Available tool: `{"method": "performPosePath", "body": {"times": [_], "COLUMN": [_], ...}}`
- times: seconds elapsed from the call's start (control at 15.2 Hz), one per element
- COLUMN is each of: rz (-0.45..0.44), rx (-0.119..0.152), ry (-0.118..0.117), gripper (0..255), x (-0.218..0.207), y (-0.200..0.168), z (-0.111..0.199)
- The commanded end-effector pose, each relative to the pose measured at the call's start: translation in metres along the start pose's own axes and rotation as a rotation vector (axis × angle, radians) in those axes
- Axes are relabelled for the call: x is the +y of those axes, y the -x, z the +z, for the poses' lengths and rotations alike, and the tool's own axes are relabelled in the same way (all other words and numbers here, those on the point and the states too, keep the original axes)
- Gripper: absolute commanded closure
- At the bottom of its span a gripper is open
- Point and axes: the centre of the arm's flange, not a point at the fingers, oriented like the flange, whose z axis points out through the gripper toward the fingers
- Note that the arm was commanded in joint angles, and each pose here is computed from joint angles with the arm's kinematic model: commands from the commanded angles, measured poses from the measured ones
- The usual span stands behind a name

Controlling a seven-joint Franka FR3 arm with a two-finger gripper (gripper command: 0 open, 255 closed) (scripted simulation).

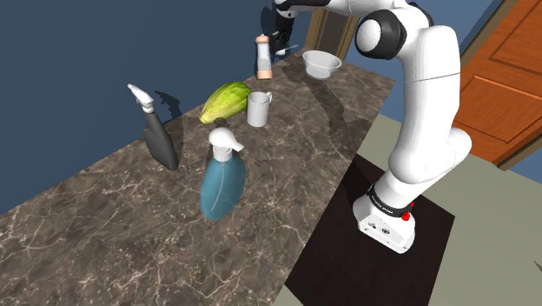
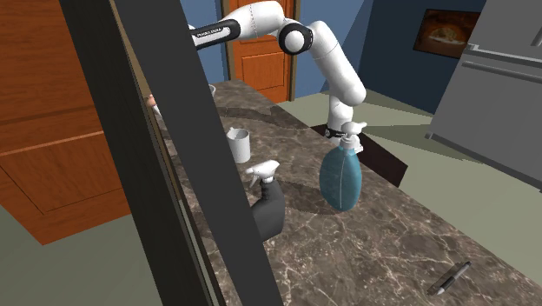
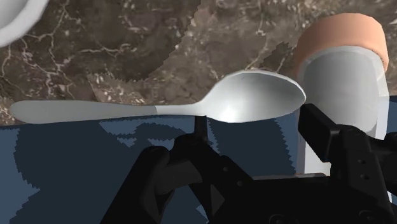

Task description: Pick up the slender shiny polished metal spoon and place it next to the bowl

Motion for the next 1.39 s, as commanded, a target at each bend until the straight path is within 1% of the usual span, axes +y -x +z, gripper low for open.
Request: {"method": "performPosePath", "body": {"times": [0.0, 0.92, 0.99, 1.32], "rz": [0.000, 0.000, 0.000, 0.000], "rx": [0.000, 0.000, 0.000, 0.000], "ry": [0.000, 0.000, 0.000, 0.000], "gripper": [255, 255, 255, 255], "x": [-0.001, -0.003, -0.004, -0.004], "y": [0.002, 0.014, 0.015, 0.015], "z": [0.010, 0.083, 0.092, 0.092]}}
